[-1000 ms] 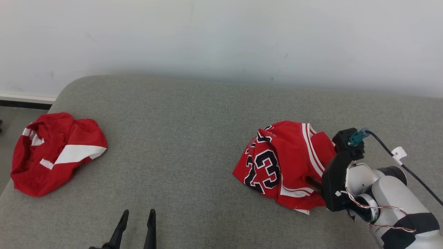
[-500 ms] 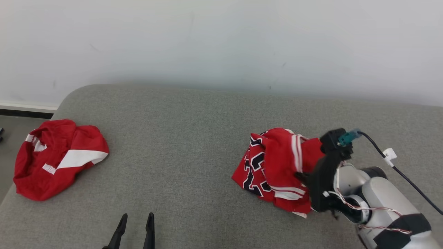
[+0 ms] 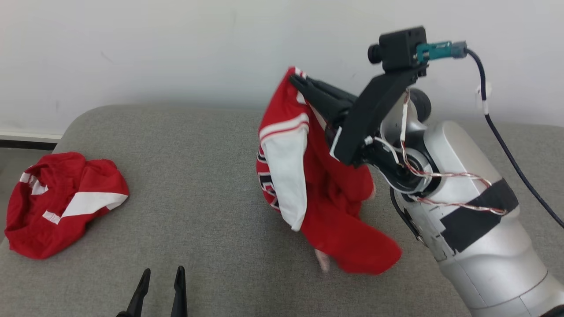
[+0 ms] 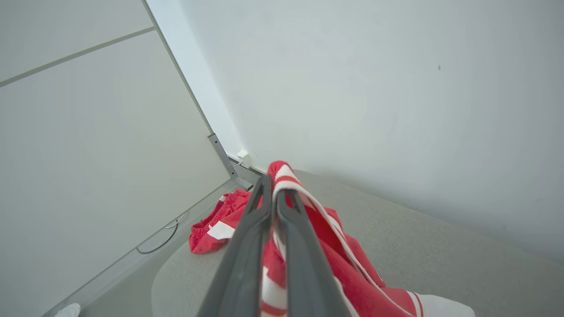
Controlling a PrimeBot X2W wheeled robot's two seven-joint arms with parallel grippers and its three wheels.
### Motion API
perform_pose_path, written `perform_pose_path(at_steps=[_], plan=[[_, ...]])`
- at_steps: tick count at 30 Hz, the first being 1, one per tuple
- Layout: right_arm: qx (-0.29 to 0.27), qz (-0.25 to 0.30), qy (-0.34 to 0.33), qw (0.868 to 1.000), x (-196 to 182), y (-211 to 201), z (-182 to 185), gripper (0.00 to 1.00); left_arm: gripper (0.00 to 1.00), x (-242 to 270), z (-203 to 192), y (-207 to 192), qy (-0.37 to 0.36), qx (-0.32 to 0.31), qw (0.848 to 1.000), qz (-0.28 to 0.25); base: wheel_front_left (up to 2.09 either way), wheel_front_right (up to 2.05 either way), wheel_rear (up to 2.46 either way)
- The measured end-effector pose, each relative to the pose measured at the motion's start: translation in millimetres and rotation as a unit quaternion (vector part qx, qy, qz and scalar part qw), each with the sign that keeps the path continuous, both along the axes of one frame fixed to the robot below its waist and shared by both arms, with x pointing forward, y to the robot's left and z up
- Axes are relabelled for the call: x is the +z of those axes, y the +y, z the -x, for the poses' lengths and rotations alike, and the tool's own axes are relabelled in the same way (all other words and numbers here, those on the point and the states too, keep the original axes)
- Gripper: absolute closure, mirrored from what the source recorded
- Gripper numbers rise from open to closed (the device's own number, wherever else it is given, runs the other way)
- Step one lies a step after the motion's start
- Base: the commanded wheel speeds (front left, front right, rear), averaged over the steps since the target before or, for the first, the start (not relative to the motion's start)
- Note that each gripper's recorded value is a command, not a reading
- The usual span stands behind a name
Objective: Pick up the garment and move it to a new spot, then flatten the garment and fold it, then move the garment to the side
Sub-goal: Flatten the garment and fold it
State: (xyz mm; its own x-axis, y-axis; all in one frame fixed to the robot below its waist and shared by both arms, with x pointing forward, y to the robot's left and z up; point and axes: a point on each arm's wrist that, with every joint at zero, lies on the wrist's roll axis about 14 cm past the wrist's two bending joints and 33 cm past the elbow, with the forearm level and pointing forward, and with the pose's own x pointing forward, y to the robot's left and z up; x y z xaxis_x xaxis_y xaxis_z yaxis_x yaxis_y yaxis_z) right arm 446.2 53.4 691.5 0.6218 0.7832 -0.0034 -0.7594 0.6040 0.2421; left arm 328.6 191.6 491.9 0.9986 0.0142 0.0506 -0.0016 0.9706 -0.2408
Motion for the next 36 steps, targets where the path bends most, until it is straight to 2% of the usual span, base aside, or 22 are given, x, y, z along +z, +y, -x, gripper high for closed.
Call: perform_pose_path(at_steps=[4, 8, 12, 15, 17, 21, 24, 27, 36], plan=[[0.018, -0.035, -0.075, 0.996, 54, 18, 5, 1.0, 0.0, -1, -1, 0, 0.001, 0.0, 1.0, 0.003, 0.0, 0.0, 0.0], [0.016, -0.109, -0.132, 0.985, 104, 18, 8, 1.0, 0.0, -1, -2, 0, 0.002, 0.0, 1.0, 0.004, 0.0, 0.0, 0.0], [-0.009, -0.132, -0.14, 0.981, 111, 6, -3, 1.0, 0.0, -1, -2, -1, 0.002, 0.0, 1.0, 0.006, 0.0, 0.0, 0.0], [-0.048, -0.097, -0.11, 0.988, 80, -16, -25, 1.0, 0.0, -1, -3, -3, 0.002, -0.002, 1.0, 0.007, 0.0, 0.0, 0.0], [-0.087, -0.062, -0.076, 0.991, 43, -42, -42, 1.0, 0.0, -2, -5, -5, 0.004, -0.005, 1.0, 0.007, 0.0, 0.0, 0.0], [-0.169, 0.005, 0.01, 0.986, -44, -107, -64, 1.0, 0.0, -4, -8, -9, 0.007, -0.012, 1.0, 0.009, 0.0, 0.0, 0.0], [-0.233, 0.036, 0.066, 0.97, -101, -162, -67, 1.0, 0.0, -5, -11, -14, 0.009, -0.019, 1.0, 0.009, 0.0, 0.0, 0.0], [-0.29, 0.043, 0.103, 0.951, -140, -208, -61, 1.0, 0.0, -6, -16, -18, 0.011, -0.026, 1.0, 0.009, 0.0, 0.0, 0.0], [-0.419, 0.08, 0.144, 0.893, -209, -310, -31, 1.0, 0.0, -9, -26, -32, 0.015, -0.05, 0.999, 0.005, 0.0, 0.0, 0.0]])
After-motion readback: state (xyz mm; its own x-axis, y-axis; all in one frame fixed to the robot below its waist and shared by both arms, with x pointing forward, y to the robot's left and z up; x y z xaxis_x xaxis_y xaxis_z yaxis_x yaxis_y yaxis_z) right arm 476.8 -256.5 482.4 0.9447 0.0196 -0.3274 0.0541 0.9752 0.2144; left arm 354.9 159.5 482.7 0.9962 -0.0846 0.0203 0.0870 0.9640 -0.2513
